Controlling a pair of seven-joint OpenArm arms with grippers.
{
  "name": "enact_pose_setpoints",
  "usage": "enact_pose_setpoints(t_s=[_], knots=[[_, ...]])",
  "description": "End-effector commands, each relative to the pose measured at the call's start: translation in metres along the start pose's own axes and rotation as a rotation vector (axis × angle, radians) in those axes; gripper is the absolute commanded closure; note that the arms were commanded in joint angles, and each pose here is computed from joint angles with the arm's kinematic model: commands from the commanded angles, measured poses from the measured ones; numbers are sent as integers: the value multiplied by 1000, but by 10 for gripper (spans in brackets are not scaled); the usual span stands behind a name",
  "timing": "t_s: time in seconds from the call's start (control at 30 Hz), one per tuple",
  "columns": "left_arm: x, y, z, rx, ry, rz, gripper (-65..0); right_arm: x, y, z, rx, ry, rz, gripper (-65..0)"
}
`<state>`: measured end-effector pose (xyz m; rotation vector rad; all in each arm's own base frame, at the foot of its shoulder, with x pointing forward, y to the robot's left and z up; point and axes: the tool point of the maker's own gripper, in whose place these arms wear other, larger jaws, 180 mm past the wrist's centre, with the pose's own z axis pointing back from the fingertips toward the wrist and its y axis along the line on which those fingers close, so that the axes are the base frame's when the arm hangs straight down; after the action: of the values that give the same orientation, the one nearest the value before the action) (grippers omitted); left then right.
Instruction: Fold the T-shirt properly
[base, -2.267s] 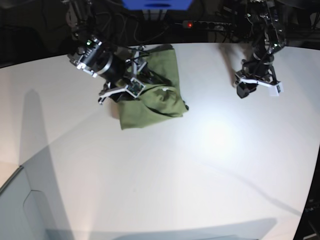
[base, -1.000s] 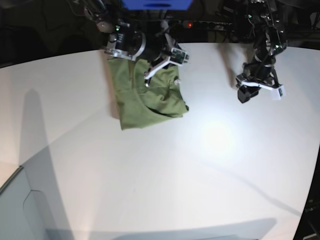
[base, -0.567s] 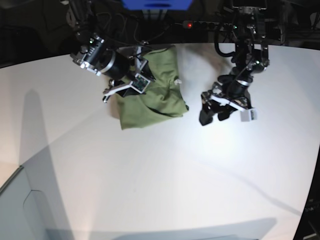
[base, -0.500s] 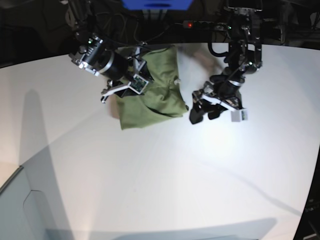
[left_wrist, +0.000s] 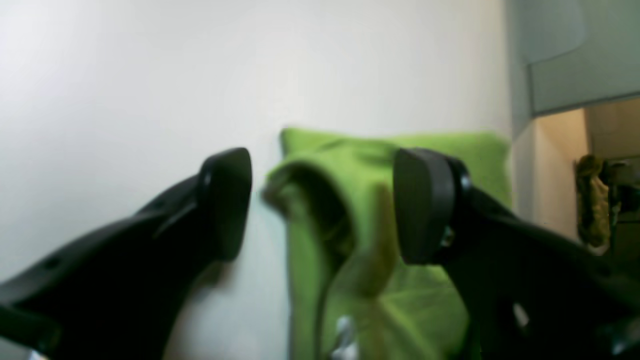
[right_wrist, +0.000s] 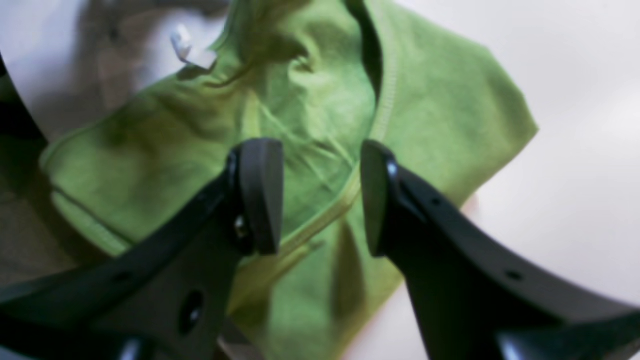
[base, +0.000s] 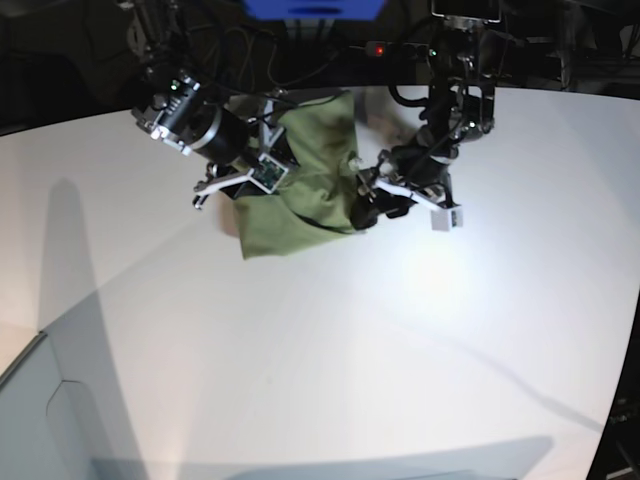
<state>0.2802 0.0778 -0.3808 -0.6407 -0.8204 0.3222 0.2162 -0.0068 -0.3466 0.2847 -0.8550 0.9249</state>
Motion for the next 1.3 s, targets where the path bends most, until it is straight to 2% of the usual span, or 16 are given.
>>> enact_pose_setpoints(t_s=[0.0, 0.1, 0.43, 0.53, 0.57, 0.8, 1.1, 1.27], knots=[[9, -6, 0, -25, -31, -2, -427, 12, -2, 2, -4, -45, 5, -239], [8, -6, -1, -25, -29, -1, -411, 12, -2, 2, -5, -47, 6, -239], [8, -15, -6, -42, -39, 27, -171, 1, 2, -4, 16, -21, -14, -239], [8, -17, -7, -46, -42, 29, -69, 0, 3, -4, 18, -18, -16, -239], [13, -19, -8, -52, -50, 25, -9, 0, 3, -4, 18, -18, -16, -239], [23, -24, -8, -62, -68, 8, 0, 0, 3, -4, 18, -16, -16, -239], [52, -49, 7, -112, -153, -49, 0, 0, 3, -4, 17, -17, -16, -239], [42, -37, 1, -84, -122, -30, 0, -1, 3, -5, 20, -14, -18, -239]])
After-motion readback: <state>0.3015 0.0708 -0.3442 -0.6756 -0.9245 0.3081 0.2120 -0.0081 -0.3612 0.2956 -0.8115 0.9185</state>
